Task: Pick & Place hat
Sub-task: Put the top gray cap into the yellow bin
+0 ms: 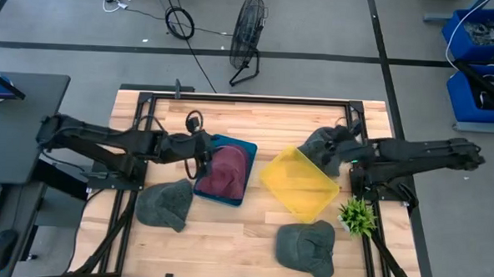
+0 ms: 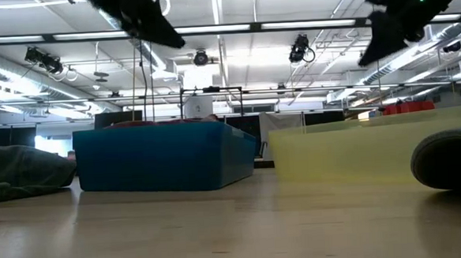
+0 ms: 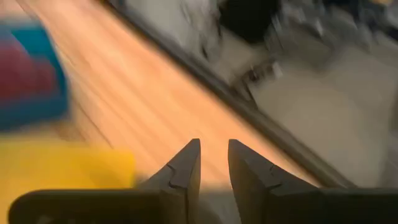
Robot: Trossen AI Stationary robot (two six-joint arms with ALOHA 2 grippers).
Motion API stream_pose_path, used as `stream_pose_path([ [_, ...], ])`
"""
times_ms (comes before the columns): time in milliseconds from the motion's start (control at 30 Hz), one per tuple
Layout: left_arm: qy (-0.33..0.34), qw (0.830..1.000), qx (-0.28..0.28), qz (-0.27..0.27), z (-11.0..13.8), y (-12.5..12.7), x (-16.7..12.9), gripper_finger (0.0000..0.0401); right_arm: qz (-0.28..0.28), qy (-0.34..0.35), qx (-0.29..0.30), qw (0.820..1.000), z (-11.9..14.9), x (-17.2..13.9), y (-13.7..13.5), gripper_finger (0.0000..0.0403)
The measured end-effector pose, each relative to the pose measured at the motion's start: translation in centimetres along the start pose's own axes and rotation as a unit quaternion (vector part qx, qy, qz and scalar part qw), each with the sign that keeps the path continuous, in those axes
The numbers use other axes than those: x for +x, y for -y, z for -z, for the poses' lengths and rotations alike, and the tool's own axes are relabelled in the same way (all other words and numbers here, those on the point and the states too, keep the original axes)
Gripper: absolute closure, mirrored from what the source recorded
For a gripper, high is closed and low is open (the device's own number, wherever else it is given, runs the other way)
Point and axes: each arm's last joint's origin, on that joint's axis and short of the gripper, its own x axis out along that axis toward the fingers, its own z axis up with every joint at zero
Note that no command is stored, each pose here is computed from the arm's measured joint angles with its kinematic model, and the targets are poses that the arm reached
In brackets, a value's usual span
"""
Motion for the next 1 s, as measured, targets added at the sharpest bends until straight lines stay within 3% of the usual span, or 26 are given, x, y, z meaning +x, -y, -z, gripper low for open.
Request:
stream_pose_path([
  [267,0.022,0.998,-0.055,0.011,5.7,0.6,2.0,0.0256,0.047,-0.204,-0.006,0.978,0.5,4.1,-2.0,0.0317],
  [433,0.019,0.997,-0.07,0.025,6.2,0.8,2.0,0.0256,0.044,-0.296,-0.046,0.953,1.2,7.0,-2.0,0.0317],
  [700,0.024,0.996,-0.073,0.04,6.0,0.9,2.0,0.0256,0.078,-0.368,-0.045,0.925,2.1,10.6,-0.6,0.0317],
  [800,0.024,0.996,-0.072,0.04,6.0,0.9,2.0,0.0256,0.062,-0.395,-0.042,0.915,2.4,11.6,-0.3,0.0317],
  [1000,0.024,0.996,-0.073,0.04,6.0,0.9,2.0,0.0256,0.076,-0.397,-0.023,0.914,2.8,13.6,0.0,0.0317],
])
